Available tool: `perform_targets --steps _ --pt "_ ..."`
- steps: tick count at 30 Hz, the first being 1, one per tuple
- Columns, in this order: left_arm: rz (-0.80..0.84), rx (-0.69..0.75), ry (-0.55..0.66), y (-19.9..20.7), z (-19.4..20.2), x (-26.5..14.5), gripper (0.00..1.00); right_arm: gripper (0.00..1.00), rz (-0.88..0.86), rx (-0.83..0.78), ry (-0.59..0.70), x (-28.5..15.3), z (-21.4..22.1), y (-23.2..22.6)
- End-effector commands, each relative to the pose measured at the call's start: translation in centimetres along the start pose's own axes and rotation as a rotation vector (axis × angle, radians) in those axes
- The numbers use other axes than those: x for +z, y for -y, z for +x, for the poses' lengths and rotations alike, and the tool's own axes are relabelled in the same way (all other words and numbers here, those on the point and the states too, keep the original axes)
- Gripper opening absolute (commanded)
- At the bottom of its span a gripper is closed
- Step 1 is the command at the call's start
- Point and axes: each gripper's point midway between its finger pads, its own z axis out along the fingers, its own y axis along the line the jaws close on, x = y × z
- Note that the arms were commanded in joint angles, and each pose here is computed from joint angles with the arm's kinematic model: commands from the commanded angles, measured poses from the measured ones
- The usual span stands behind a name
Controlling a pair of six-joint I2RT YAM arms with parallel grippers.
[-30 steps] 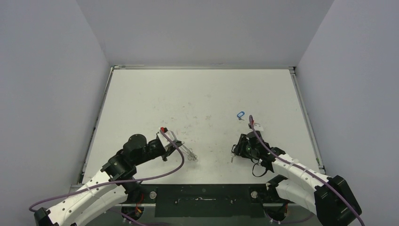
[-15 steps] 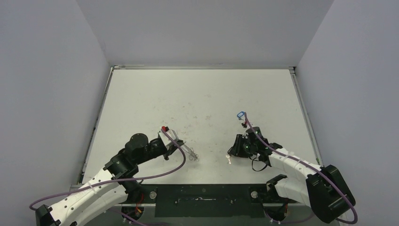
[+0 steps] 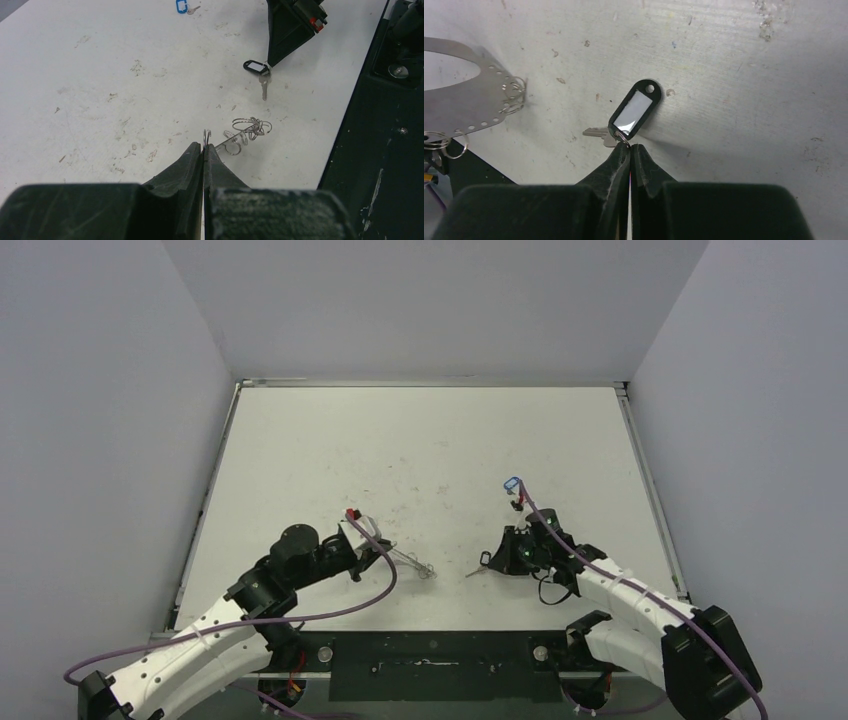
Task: Put the keys on the keyring
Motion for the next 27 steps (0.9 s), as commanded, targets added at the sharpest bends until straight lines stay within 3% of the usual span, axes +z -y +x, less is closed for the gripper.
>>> perform_targets --steps 1,15,27 --pt "0.015 -0.005 0.06 0.2 -1.4 0.3 0.0 0.0 -0.078 -0.069 0.087 -1.6 -2.7 -2.3" --pt "0.07 -0.041 0.018 1.1 -1.5 1.0 0.0 0.0 -0.188 -0.245 0.193 -6.2 -7.5 -7.1" --pt "-0.006 0.059 -0.059 0.2 -3.6 -4.2 0.0 0.0 -0.231 -0.323 0.174 -6.7 -8.8 -8.9"
